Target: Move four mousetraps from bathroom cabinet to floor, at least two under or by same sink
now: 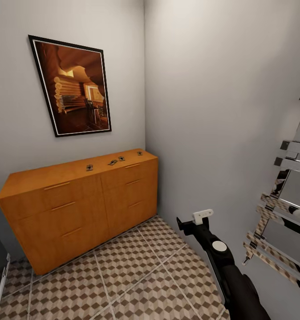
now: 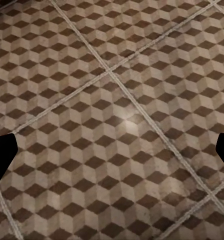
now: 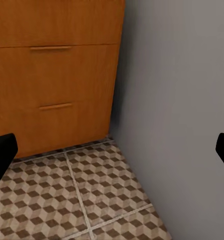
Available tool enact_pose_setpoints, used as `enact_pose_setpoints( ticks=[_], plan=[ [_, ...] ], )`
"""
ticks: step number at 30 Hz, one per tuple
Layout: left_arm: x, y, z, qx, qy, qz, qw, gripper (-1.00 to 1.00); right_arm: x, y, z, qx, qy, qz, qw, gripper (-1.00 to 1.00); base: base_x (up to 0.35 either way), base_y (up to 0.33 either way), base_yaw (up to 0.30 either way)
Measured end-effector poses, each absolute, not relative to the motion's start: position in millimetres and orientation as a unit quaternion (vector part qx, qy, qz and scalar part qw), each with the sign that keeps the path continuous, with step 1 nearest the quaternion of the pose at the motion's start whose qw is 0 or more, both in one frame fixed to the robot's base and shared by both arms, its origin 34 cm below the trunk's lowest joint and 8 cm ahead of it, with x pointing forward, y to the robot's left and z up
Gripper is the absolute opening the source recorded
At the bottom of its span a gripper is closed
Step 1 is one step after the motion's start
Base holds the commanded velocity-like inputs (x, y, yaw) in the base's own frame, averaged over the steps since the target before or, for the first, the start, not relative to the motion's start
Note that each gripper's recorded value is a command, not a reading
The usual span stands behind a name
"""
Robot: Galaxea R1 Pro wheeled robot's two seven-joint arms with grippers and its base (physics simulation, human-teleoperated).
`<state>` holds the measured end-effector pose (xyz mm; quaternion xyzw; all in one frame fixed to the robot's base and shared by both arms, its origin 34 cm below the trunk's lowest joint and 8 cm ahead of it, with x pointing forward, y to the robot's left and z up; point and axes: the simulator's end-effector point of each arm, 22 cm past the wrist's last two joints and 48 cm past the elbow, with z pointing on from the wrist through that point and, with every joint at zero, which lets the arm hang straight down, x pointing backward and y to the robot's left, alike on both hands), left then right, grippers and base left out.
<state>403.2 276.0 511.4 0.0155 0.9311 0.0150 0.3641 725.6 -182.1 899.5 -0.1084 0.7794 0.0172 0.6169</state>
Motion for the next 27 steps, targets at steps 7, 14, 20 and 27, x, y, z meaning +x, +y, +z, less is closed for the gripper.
enact_pose_setpoints(
  ticks=[7, 14, 20, 27],
  plan=[
    [403.0, 276.0, 511.3, 0.015, 0.931, 0.015, 0.364, 1.0, 725.5, -181.1, 899.5, -0.109, 0.779, 0.018, 0.617, 1.0, 0.0, 0.0, 0.0],
    [402.6, 275.9, 511.1, 0.015, 0.931, 0.015, 0.364, 1.0, 725.5, -181.0, 899.5, -0.109, 0.779, 0.018, 0.617, 1.0, 0.0, 0.0, 0.0],
    [402.8, 276.3, 511.1, 0.015, 0.931, 0.015, 0.364, 1.0, 725.5, -180.8, 899.5, -0.109, 0.779, 0.018, 0.617, 1.0, 0.0, 0.0, 0.0],
    [402.4, 276.0, 511.0, 0.015, 0.931, 0.015, 0.363, 1.0, 725.5, -181.4, 899.5, -0.109, 0.779, 0.017, 0.617, 1.0, 0.0, 0.0, 0.0]
  ],
)
